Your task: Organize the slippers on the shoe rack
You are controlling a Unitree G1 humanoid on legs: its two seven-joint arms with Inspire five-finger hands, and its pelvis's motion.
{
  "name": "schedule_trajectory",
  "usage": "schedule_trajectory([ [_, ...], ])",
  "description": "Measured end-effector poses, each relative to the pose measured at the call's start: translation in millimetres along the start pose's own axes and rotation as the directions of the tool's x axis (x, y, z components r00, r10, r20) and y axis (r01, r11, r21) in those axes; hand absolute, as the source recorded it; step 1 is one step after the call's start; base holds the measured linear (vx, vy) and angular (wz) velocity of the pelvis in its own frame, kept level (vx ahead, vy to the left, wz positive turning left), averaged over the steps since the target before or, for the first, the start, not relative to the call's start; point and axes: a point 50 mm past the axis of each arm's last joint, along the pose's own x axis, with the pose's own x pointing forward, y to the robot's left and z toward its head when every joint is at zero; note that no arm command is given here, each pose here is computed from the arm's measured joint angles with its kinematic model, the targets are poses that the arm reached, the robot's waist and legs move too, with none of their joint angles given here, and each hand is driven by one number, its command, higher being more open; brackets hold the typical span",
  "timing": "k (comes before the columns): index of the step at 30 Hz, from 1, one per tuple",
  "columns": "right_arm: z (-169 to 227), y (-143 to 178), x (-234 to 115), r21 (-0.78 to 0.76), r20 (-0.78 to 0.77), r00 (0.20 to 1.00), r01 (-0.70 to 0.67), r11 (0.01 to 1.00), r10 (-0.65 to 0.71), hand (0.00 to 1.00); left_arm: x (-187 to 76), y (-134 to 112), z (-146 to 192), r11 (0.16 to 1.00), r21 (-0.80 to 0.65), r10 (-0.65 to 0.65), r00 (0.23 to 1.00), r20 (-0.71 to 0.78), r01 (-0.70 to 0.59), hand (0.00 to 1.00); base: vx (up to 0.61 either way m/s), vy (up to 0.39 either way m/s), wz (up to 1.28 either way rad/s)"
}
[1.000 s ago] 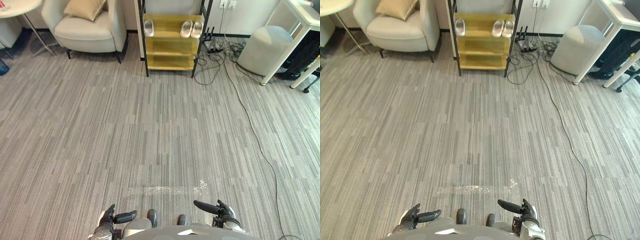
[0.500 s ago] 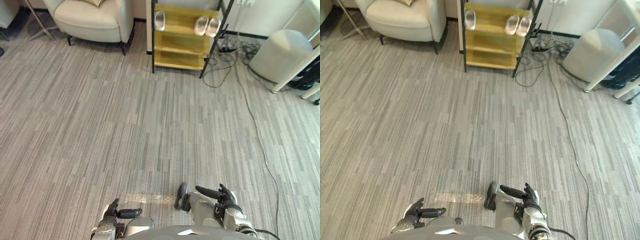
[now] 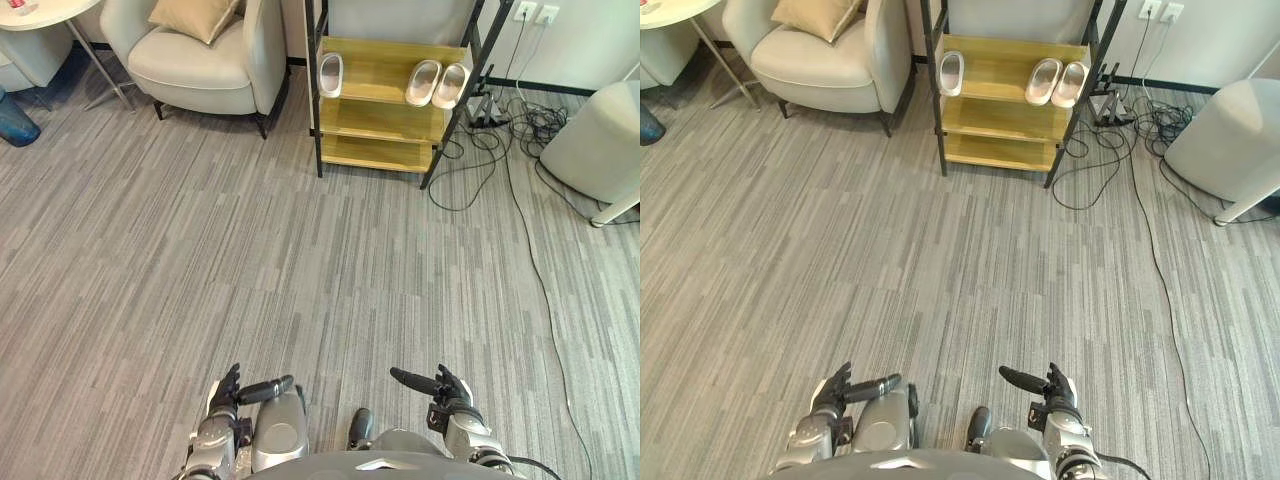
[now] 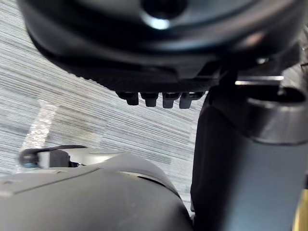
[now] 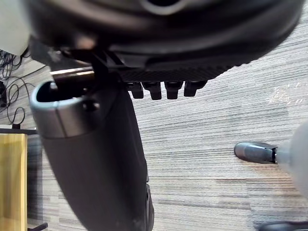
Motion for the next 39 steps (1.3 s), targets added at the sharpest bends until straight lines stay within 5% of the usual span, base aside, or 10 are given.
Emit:
schedule_trajectory([
  [13, -13, 23, -6, -0.036, -0.035, 0.996, -0.082, 0.996, 0.081, 1.0, -3, 24, -20, 0.996, 0.076, 0.042, 0.994, -0.103, -0.035, 1.0, 0.36, 0.128, -0.25],
  [24, -7, -7, 0, -0.07, -0.034, 0.999, -0.014, 0.997, 0.011, 1.0, -8, 1, -34, 1.0, 0.03, -0.003, 0.989, -0.145, 0.007, 1.0, 0.46, -0.165, 0.34],
  [39, -24, 19, -8, 0.009, -0.073, 0.996, -0.055, 0.998, 0.056, 1.0, 0, 15, -6, 0.999, -0.026, 0.043, 0.998, -0.041, -0.044, 1.0, 0.38, -0.024, 0.1],
])
